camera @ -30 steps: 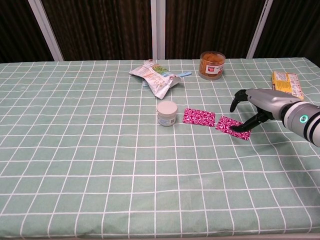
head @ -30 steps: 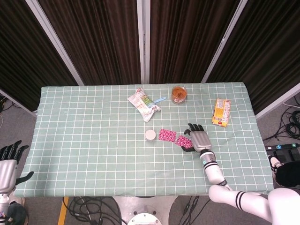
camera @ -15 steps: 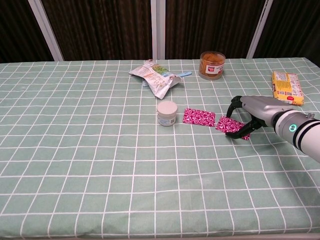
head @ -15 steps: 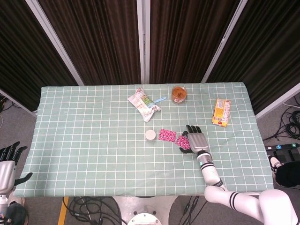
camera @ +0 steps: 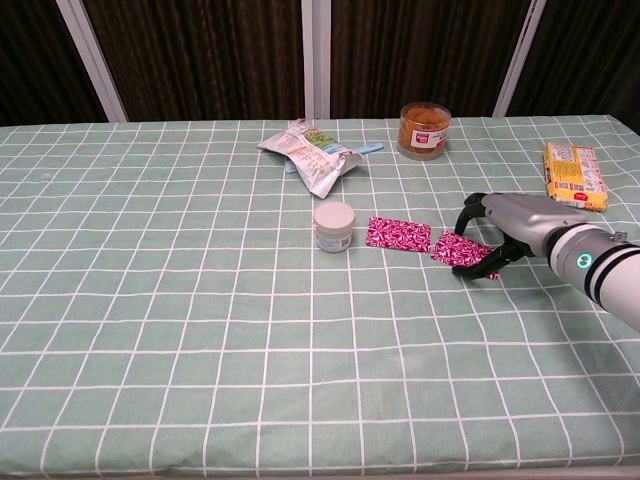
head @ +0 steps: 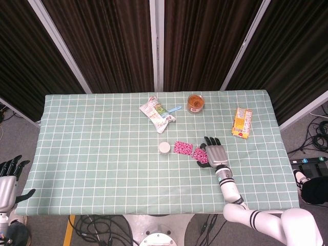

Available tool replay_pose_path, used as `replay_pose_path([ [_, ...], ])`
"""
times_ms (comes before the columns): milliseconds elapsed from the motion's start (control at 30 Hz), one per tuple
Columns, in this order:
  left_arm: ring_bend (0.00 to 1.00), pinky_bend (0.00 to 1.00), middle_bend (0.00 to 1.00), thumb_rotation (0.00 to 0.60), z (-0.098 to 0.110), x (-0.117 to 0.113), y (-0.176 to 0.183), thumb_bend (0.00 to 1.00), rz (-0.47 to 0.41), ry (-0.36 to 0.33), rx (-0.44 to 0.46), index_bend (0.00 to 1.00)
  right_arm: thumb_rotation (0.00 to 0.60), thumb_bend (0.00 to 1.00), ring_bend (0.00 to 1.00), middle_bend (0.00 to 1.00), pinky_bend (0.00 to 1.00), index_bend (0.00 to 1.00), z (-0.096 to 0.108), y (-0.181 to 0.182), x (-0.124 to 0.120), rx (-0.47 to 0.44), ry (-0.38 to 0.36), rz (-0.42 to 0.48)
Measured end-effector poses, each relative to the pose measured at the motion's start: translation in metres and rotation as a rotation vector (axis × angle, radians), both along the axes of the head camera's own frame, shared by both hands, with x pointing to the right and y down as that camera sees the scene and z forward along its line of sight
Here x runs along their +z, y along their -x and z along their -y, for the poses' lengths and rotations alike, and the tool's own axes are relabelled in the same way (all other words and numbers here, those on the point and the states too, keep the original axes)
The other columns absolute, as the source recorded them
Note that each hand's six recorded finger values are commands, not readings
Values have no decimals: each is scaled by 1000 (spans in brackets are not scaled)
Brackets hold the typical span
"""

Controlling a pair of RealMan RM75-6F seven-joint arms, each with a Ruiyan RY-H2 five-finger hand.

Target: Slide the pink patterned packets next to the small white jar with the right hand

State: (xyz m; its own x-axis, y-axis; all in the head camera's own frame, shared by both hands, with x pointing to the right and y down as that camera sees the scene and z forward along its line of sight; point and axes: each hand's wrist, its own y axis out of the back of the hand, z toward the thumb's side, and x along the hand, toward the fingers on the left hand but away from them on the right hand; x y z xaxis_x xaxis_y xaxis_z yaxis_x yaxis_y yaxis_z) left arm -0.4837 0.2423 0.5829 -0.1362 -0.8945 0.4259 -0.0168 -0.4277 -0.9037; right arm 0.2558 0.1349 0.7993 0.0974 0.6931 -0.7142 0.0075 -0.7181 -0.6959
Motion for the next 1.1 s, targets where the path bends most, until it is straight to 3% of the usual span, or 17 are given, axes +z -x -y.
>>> replay_pose_path([
  [67,141,138,200,600,0,0,0,89,-1,0,-1,252,409,160,0,40,0,288,-1,0,1,-2,1,-2],
  [233,141,138,200,600,0,0,0,89,-1,1,-2,252,495,161,0,51,0,322,-1,-1,1,-6,-4,-4],
  [500,141,138,200,600,0,1,1,89,-3,1,-2,252,557,160,0,59,0,345,-2,-2,-1,-10,-14,1],
  [800,141,138,200,600,-1,1,2,89,-2,1,-4,252,550,161,0,58,0,344,5,0,-9,-2,-24,29],
  [1100,141,138,200,600,0,1,0,89,-1,3,0,252,553,160,0,58,0,333,34,21,-23,-28,-37,82],
])
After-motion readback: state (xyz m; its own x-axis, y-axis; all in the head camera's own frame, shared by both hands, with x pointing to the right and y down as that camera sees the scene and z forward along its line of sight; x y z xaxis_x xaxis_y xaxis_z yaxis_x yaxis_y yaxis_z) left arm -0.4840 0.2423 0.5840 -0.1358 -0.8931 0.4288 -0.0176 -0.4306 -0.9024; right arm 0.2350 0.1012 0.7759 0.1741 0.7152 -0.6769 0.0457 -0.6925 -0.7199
